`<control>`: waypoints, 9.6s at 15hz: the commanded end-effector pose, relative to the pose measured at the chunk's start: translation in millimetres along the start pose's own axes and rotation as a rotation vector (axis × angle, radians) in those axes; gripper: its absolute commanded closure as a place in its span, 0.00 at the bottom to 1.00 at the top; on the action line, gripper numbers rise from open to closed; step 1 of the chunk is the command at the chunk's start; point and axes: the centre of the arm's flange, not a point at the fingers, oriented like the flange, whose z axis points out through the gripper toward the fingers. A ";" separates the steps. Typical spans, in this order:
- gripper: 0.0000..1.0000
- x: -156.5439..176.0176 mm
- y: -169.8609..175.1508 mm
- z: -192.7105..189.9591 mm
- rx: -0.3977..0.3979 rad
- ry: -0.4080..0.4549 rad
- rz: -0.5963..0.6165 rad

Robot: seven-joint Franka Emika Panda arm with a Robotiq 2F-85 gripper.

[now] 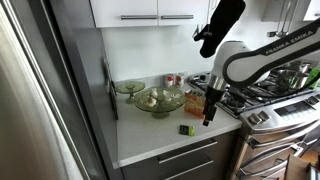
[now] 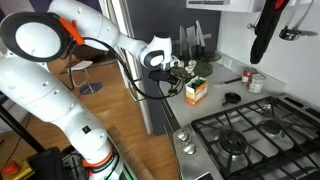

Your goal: Pick up a green and black sachet and put it in them orange sachet pack

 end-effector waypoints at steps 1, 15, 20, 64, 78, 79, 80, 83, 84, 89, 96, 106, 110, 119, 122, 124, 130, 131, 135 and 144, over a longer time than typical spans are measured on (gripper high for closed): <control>0.00 0.4 9.2 38.1 -0.016 0.072 -0.007; 0.00 6.3 21.3 99.5 -0.046 0.216 -0.082; 0.00 4.2 29.8 112.9 -0.051 0.222 -0.067; 0.00 5.5 35.1 64.9 0.005 -0.030 -0.381; 0.13 33.5 60.0 92.1 -0.051 -0.027 -0.675; 0.13 33.2 62.1 92.9 -0.055 -0.030 -0.685; 0.17 32.3 63.6 93.4 -0.058 -0.034 -0.692; 0.39 29.6 67.3 95.7 -0.062 -0.050 -0.710; 0.47 29.1 68.0 96.6 -0.062 -0.055 -0.715; 0.81 30.3 65.7 96.7 -0.058 -0.059 -0.737; 1.00 29.0 62.5 88.9 -0.060 -0.064 -0.746; 1.00 17.2 38.4 6.1 -0.069 -0.177 -0.735; 1.00 11.4 28.2 -20.5 -0.059 -0.251 -0.708; 1.00 18.1 31.0 -30.6 -0.088 -0.220 -0.690; 1.00 29.1 33.3 -50.4 -0.104 -0.299 -0.816; 1.00 35.8 34.1 -63.0 -0.102 -0.346 -0.889; 1.00 58.1 38.5 -94.1 -0.080 -0.504 -1.067; 1.00 61.1 39.7 -98.1 -0.075 -0.521 -1.085; 1.00 71.0 51.3 -107.9 -0.078 -0.585 -1.114; 1.00 78.5 85.2 -112.9 -0.088 -0.639 -1.064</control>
